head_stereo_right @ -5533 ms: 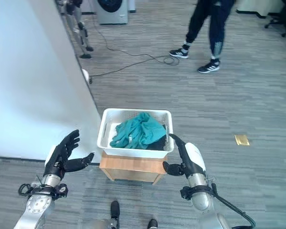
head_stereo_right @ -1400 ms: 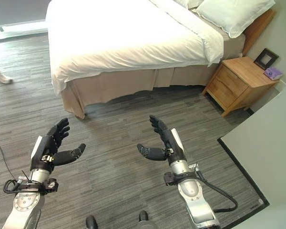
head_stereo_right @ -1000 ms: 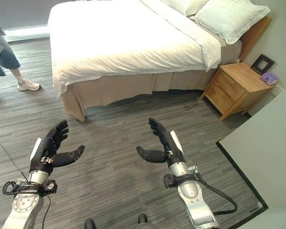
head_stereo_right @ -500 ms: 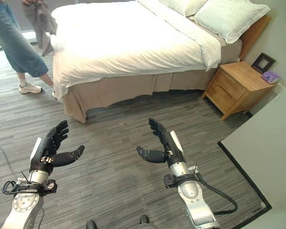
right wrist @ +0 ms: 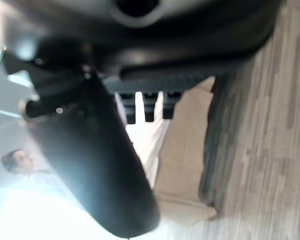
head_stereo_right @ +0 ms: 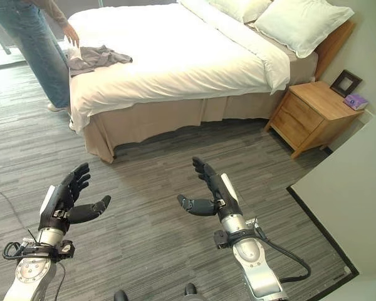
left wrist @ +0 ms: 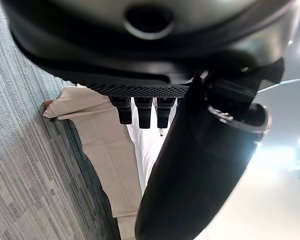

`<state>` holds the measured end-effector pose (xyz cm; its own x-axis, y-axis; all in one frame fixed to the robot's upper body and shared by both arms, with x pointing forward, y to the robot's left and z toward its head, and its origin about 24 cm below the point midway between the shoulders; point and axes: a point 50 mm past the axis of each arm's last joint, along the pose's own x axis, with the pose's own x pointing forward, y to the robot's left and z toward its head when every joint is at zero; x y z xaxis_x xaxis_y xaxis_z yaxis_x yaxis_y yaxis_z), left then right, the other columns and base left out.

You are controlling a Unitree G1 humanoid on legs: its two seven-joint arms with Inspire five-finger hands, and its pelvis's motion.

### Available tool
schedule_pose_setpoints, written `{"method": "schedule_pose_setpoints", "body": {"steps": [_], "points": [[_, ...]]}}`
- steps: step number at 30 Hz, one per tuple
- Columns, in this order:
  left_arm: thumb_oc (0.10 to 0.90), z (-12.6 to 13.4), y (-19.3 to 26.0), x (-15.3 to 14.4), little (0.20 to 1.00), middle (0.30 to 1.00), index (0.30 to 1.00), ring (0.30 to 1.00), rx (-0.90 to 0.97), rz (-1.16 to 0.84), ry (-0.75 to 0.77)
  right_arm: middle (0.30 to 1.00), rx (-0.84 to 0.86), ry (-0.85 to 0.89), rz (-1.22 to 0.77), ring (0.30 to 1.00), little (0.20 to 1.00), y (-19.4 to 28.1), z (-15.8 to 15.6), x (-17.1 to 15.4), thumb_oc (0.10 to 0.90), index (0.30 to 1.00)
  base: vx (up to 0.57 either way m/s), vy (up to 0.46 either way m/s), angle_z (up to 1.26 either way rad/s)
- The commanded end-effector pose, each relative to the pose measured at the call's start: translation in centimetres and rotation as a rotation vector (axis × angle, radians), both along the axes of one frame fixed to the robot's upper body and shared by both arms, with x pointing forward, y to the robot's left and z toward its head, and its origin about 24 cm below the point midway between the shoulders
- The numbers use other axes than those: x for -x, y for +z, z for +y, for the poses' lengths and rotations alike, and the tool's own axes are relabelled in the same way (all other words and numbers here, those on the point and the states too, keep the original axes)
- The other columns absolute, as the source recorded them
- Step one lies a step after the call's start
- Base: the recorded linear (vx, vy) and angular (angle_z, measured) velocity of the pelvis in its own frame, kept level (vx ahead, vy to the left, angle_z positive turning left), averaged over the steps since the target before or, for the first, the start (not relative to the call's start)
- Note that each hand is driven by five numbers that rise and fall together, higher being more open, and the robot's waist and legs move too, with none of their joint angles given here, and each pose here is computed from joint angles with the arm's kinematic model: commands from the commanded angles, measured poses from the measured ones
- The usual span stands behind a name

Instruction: Pick up bed clothes into laundry basket.

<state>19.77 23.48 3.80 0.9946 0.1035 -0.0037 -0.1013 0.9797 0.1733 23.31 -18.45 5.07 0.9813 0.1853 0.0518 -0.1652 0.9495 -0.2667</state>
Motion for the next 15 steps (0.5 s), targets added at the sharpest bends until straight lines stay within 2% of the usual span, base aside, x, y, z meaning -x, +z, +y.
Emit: {"method": "schedule_pose_setpoints", "body": {"steps": [1, 4, 5, 10, 15], "points": [[0.8, 0.5, 4.4, -1.7, 0.9, 0.9, 0.9, 0.9, -0.047, -0.233, -0.024, 0.9, -0.054, 0.049, -0.241, 0.9, 0.9, 4.7, 1.0, -1.1, 0.8, 0.9, 0.0, 0.0, 0.0], [0.8, 0.5, 4.4, -1.6, 0.9, 0.9, 0.9, 0.9, -0.042, -0.231, -0.023, 0.9, -0.048, 0.056, -0.249, 0.9, 0.9, 4.9, 1.1, -1.1, 0.8, 0.9, 0.0, 0.0, 0.0], [0.8, 6.4, -5.0, -1.1, 0.9, 0.9, 0.9, 0.9, 0.001, 0.207, 0.296, 0.9, 0.063, -0.392, 0.241, 0.9, 0.9, -5.3, -8.2, 0.3, 0.8, 0.9, -0.05, 0.094, 0.09], [0.8, 5.4, -2.1, -3.1, 0.9, 0.9, 0.9, 0.9, -0.26, 0.142, 0.188, 0.9, 0.106, -0.347, 0.151, 0.9, 0.9, -3.2, -7.3, -1.2, 0.8, 0.9, -0.11, 0.199, 0.35], [0.8, 4.0, -0.1, -5.1, 0.9, 0.9, 0.9, 0.9, -0.294, 0.05, 0.126, 0.9, 0.106, -0.327, 0.107, 0.9, 0.9, -2.4, -6.4, -1.5, 0.8, 0.9, 0.0, 0.078, 0.34]]}}
